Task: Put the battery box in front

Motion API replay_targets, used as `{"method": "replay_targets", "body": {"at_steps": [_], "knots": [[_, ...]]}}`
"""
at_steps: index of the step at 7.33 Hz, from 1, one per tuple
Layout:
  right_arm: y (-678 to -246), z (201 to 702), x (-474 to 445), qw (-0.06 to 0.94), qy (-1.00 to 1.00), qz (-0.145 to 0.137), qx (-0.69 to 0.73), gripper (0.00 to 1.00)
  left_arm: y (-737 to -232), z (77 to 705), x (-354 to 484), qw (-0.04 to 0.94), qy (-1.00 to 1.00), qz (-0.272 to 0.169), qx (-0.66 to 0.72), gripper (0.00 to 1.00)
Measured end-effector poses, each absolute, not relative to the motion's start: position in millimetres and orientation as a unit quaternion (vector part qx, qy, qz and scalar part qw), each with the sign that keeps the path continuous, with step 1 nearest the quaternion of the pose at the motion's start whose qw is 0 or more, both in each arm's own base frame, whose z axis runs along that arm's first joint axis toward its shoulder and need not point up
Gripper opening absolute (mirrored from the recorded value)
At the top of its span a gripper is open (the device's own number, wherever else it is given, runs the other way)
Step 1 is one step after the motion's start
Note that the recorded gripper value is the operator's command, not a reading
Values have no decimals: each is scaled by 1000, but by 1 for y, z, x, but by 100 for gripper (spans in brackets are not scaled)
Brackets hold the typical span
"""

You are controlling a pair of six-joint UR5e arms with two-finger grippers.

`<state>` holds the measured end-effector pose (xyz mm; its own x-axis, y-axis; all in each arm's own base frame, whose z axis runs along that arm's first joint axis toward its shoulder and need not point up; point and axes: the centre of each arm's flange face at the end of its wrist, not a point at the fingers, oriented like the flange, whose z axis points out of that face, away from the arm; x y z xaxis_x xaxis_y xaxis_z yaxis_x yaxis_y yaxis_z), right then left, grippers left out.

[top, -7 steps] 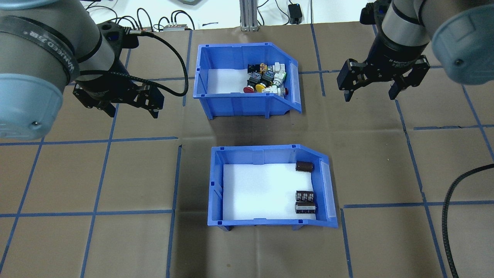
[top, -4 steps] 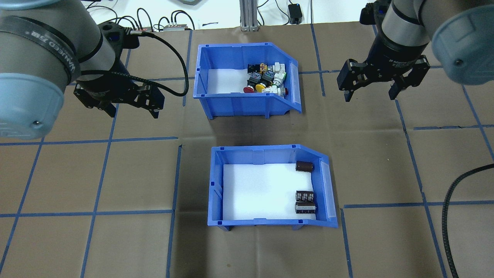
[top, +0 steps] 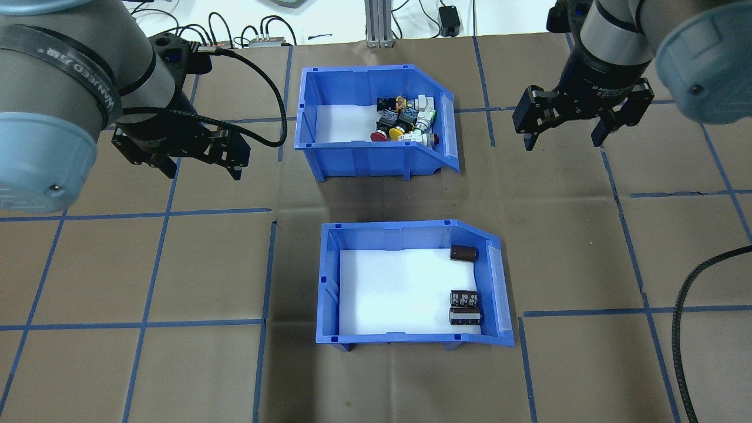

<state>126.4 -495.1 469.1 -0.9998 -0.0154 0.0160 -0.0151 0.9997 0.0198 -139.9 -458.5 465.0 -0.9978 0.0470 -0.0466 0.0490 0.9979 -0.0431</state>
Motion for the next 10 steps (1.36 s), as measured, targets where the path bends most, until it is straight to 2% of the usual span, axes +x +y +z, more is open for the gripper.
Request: {"method": "replay_targets", "body": {"at_steps": [5, 8, 10], "knots": [[-546, 462, 163, -49, -991, 21, 122, 100, -455, 459, -140, 22, 999, -16, 20, 99], [-568, 446, 209, -19, -959, 17, 283, 100, -438, 445, -143, 11, 1000, -3, 7, 99], [-584, 430, 257, 16, -903, 27, 428, 100, -412, 416, -151, -26, 998, 26, -48, 99]]}}
